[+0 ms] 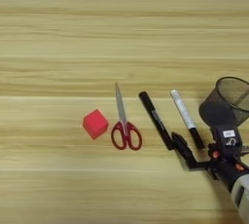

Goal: Move the objects on the table

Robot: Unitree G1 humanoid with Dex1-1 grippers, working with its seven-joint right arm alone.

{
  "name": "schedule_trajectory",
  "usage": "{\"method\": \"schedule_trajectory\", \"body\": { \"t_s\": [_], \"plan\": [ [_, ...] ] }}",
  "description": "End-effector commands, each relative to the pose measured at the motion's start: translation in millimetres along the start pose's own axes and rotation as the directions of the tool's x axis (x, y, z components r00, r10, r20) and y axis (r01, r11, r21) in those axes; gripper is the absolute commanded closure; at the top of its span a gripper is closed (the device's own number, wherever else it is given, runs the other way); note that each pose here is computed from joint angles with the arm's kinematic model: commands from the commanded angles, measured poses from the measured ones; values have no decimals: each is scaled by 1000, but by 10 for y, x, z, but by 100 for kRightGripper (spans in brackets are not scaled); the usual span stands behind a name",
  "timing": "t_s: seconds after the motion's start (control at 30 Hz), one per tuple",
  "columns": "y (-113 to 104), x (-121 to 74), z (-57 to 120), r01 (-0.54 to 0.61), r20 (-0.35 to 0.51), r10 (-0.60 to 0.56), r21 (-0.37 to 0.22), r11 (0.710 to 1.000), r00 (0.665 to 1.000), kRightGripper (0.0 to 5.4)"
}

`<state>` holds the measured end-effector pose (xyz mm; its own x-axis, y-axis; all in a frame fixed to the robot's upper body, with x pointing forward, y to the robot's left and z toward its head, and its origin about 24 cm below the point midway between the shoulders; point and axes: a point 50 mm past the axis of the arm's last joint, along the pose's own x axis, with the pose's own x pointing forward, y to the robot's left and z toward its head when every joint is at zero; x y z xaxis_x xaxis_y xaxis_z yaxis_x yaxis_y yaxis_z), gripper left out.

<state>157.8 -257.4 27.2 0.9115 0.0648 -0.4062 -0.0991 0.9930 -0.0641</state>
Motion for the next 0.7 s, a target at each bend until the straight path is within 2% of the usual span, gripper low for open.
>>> {"method": "schedule_trajectory", "body": {
  "t_s": [0.03,0.2,0.47,0.7],
  "plan": [
    [-73,10,90,32,21,-31,-49,998,999,4],
    [-55,15,68,24,8,-23,-53,998,1000,4],
    [-37,23,-38,7,-66,-11,-52,999,998,4],
    [10,22,-130,-39,-127,33,-42,998,991,75]
  ]
}}
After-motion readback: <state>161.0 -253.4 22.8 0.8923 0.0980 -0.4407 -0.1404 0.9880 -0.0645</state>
